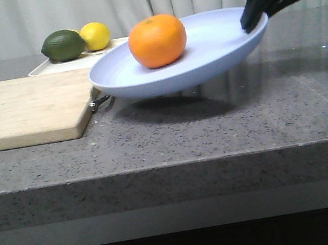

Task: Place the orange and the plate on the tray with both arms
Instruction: 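Grip the plate rim with the right gripper and lift the plate, then carry the plate with the orange onto the white tray and release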

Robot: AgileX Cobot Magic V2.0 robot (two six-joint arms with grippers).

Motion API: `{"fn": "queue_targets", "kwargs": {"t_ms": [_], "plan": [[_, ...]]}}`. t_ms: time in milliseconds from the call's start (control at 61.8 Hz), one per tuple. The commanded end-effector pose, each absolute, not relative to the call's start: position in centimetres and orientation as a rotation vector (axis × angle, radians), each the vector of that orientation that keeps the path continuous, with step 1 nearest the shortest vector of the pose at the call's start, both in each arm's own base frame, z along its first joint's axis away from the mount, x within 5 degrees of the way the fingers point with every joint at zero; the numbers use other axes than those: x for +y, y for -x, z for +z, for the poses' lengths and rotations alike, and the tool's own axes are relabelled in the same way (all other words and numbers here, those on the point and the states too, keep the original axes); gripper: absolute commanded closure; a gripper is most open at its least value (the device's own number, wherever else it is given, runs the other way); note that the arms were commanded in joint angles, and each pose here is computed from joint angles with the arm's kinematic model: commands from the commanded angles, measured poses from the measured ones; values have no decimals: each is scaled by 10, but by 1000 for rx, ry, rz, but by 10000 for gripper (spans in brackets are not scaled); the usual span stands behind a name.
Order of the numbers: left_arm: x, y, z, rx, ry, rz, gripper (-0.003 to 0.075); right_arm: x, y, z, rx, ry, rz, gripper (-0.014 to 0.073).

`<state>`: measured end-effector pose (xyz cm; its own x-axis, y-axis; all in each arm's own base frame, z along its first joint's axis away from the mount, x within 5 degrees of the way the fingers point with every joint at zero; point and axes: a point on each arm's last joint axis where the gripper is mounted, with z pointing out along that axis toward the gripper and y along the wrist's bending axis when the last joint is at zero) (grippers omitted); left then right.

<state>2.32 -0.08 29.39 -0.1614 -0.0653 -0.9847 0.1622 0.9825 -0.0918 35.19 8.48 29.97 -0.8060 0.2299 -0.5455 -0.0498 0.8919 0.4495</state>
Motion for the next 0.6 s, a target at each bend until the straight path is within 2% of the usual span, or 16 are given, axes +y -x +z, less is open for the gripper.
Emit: {"fn": "queue_targets", "kwargs": {"t_ms": [0, 275, 582], "plan": [[-2, -23, 308, 1630, -64, -224, 738, 88, -359, 352, 2278, -112, 669, 704], [-2, -23, 308, 1630, -64, -224, 738, 109, -414, 383, 2232, -109, 867, 704], [-2, -23, 308, 1630, -64, -224, 738, 122, -485, 379, 2139, -200, 969, 704]]}}
